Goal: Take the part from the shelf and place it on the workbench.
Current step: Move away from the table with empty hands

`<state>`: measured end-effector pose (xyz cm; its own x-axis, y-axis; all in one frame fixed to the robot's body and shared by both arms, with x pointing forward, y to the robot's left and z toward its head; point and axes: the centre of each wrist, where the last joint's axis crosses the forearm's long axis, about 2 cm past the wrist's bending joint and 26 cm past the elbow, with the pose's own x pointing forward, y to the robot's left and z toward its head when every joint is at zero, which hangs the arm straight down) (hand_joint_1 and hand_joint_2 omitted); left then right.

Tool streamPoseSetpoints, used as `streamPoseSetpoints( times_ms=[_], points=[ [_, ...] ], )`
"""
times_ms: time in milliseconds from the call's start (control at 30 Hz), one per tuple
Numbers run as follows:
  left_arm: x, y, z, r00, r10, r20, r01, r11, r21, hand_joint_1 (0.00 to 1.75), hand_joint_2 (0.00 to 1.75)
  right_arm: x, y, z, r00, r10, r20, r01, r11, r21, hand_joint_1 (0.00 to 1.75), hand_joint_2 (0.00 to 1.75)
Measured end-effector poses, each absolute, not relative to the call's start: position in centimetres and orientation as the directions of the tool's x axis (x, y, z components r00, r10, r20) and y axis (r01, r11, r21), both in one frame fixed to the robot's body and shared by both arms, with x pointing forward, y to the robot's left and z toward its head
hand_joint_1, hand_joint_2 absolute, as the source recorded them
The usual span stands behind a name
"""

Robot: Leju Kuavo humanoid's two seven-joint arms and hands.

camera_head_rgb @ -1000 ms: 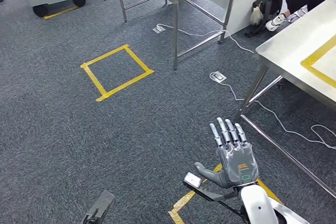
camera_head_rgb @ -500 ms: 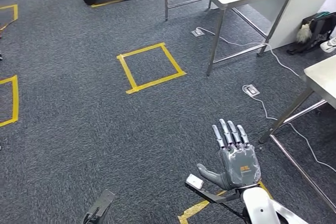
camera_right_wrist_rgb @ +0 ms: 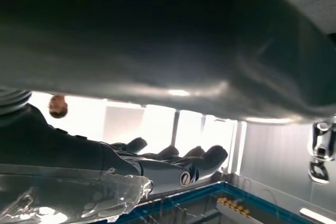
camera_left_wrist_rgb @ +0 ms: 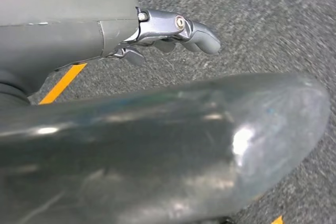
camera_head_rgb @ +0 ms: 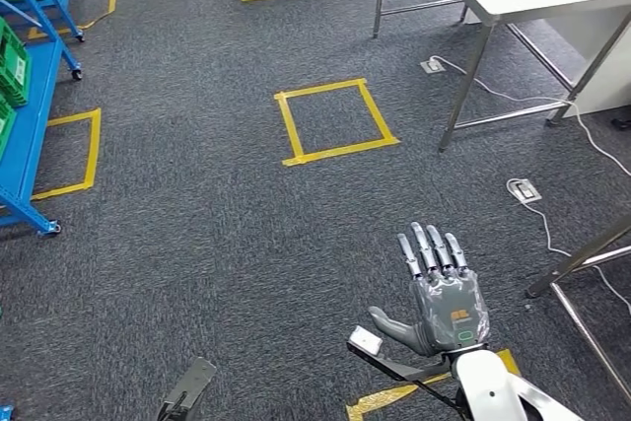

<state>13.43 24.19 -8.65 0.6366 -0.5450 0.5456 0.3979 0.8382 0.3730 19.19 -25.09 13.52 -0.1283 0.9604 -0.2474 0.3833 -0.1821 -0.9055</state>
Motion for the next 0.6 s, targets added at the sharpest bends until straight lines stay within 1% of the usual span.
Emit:
streamPoseSetpoints(
  times_ms=[600],
  points=[
    [13.30, 24.24, -8.70, 0.640, -0.542, 0.545, 0.398, 0.840, 0.368, 0.00, 0.00, 19.21, -25.35, 13.62, -0.124, 0.960, -0.250, 0.387, -0.185, -0.903, 0.00, 0.00]
  ],
)
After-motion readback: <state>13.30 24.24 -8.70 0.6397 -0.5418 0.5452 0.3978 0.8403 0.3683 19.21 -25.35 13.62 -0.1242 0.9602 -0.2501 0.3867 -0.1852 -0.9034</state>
